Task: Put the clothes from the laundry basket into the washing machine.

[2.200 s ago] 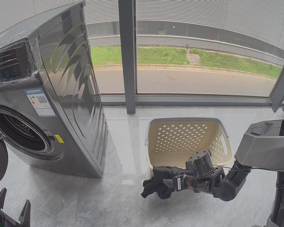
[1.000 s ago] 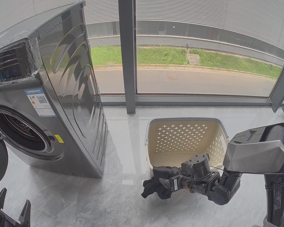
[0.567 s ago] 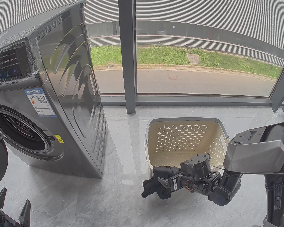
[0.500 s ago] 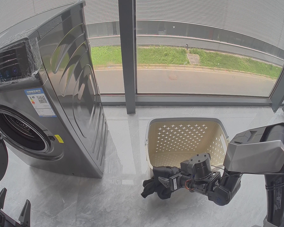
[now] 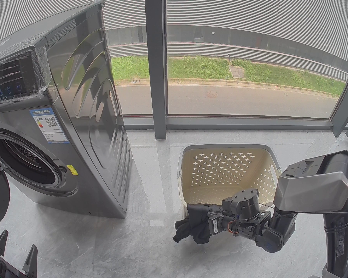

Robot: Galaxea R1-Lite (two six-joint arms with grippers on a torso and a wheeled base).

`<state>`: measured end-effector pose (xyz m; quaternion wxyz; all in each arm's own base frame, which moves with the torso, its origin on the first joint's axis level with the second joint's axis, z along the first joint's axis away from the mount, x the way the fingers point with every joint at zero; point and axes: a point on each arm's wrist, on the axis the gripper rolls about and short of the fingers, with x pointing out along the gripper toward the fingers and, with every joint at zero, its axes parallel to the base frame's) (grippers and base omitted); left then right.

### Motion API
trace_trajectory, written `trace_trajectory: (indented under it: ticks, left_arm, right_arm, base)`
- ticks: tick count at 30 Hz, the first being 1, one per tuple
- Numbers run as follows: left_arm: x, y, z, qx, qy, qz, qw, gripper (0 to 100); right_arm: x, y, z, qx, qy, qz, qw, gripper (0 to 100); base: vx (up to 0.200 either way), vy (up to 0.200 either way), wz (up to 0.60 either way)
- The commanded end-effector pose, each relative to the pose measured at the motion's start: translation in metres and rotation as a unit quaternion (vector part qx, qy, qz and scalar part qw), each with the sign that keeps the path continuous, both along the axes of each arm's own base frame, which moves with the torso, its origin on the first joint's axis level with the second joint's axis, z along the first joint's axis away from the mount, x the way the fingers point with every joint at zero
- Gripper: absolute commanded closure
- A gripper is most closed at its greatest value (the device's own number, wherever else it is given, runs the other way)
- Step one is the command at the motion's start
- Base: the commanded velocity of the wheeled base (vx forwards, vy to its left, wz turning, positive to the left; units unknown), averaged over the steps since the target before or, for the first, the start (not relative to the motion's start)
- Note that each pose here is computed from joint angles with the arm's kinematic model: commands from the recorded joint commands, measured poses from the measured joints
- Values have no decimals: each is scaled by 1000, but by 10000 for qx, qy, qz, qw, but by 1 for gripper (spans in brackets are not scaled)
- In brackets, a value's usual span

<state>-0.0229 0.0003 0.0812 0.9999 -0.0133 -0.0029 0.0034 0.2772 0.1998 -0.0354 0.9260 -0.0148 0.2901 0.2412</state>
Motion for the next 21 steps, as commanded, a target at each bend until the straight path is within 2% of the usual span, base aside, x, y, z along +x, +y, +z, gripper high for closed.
trace_trajectory:
  ticks: [1,6,7,11,13,14,18,21]
  left_arm:
    - [0,0,-5,3,-2,4,10000,0]
    - [0,0,-5,10,-2,-3,10000,0]
    - [0,0,-5,10,-2,-3,10000,0]
    - [0,0,-5,10,-2,4,10000,0]
    - [0,0,-5,10,-2,4,10000,0]
    - [0,0,-5,10,-2,4,10000,0]
    - [0,0,-5,3,-2,-3,10000,0]
    - [0,0,-5,3,-2,12,10000,0]
  right_arm:
    - [-2,-1,4,28,-38,20,10000,100]
    - [-7,-6,12,27,-47,1,10000,100]
    - [-13,-14,19,-36,-49,-4,10000,100]
    - [-20,-16,14,-116,63,20,9999,100]
    - [-19,-13,13,-63,-4,72,10000,100]
    - [-19,-11,13,-27,-54,95,9999,0]
    - [-13,-1,-2,-63,-67,191,9998,0]
    - [-10,0,-5,-64,-75,259,9996,0]
  base:
    - [0,0,0]
    - [0,0,0]
    - [0,0,0]
    - [0,0,0]
    - [0,0,0]
    - [0,0,0]
    - [0,0,0]
    - [0,0,0]
